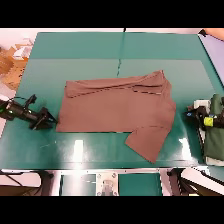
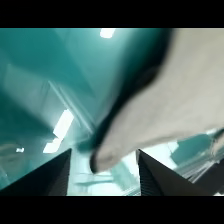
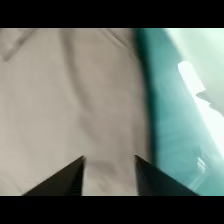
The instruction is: Fold the shirts.
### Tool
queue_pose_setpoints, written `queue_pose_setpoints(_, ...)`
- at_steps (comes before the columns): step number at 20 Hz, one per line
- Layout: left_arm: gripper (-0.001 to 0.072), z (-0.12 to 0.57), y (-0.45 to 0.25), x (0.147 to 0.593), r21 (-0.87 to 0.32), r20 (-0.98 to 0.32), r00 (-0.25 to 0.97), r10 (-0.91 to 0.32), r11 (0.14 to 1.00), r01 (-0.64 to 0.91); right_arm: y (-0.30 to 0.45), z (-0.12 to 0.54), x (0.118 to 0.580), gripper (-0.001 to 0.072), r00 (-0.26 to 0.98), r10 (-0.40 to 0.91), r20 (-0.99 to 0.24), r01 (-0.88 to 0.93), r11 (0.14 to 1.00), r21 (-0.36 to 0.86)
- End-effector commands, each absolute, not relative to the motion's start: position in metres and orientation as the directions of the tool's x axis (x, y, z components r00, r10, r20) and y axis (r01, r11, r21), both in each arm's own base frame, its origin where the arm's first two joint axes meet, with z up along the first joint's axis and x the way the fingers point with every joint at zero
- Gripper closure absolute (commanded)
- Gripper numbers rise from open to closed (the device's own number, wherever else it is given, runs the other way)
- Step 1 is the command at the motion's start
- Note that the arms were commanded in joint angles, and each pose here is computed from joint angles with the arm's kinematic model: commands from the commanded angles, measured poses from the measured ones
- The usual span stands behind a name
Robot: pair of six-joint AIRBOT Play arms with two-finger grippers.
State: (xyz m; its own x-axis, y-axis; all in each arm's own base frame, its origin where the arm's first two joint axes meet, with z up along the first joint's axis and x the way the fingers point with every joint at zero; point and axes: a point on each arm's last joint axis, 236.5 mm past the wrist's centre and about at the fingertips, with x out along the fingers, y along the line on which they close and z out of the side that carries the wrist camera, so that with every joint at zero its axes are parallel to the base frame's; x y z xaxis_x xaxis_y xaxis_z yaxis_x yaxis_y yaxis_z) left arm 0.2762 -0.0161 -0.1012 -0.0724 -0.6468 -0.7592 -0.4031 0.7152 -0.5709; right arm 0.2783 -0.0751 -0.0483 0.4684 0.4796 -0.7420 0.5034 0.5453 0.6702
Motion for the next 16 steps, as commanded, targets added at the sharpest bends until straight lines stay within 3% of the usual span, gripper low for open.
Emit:
queue_pose_setpoints(1,0.0223,-0.128,-0.026,0.277,-0.581,-0.776,0.003,-0.631,0.713,-0.393,-0.066,-0.077,0.252,0.0267,0.440,0.467,-0.767,0.578,0.507,0.640)
queue_pose_setpoints(3,0.0223,-0.129,-0.043,0.275,-0.604,-0.761,-0.007,-0.649,0.713,-0.356,-0.055,-0.093,0.242,0.0266,0.420,0.473,-0.774,0.605,0.490,0.628)
queue_pose_setpoints(5,0.0225,-0.128,-0.056,0.271,-0.612,-0.757,-0.043,-0.652,0.730,-0.303,-0.044,-0.107,0.236,0.0209,0.401,0.483,-0.779,0.623,0.479,0.618)
queue_pose_setpoints(6,0.0315,-0.126,-0.059,0.269,-0.620,-0.750,-0.055,-0.659,0.730,-0.286,-0.039,-0.112,0.235,0.0209,0.385,0.490,-0.782,0.625,0.485,0.612)
queue_pose_setpoints(7,0.0476,-0.125,-0.061,0.268,-0.628,-0.745,-0.062,-0.665,0.729,-0.274,-0.033,-0.117,0.235,0.0209,0.365,0.500,-0.785,0.619,0.499,0.606)
queue_pose_setpoints(8,0.0533,-0.124,-0.060,0.268,-0.628,-0.746,-0.063,-0.663,0.731,-0.267,-0.026,-0.123,0.236,0.0209,0.344,0.513,-0.786,0.615,0.510,0.602)
queue_pose_setpoints(9,0.0535,-0.124,-0.059,0.270,-0.628,-0.747,-0.058,-0.662,0.732,-0.266,-0.018,-0.129,0.238,0.0210,0.326,0.528,-0.785,0.613,0.514,0.600)
queue_pose_setpoints(10,0.0678,-0.124,-0.059,0.271,-0.628,-0.748,-0.055,-0.661,0.732,-0.264,-0.011,-0.135,0.242,0.0210,0.314,0.541,-0.780,0.612,0.513,0.602)
queue_pose_setpoints(16,0.0681,-0.126,-0.057,0.284,-0.629,-0.757,-0.002,-0.654,0.729,-0.269,0.018,-0.134,0.260,0.0234,0.324,0.623,-0.712,0.568,0.474,0.673)
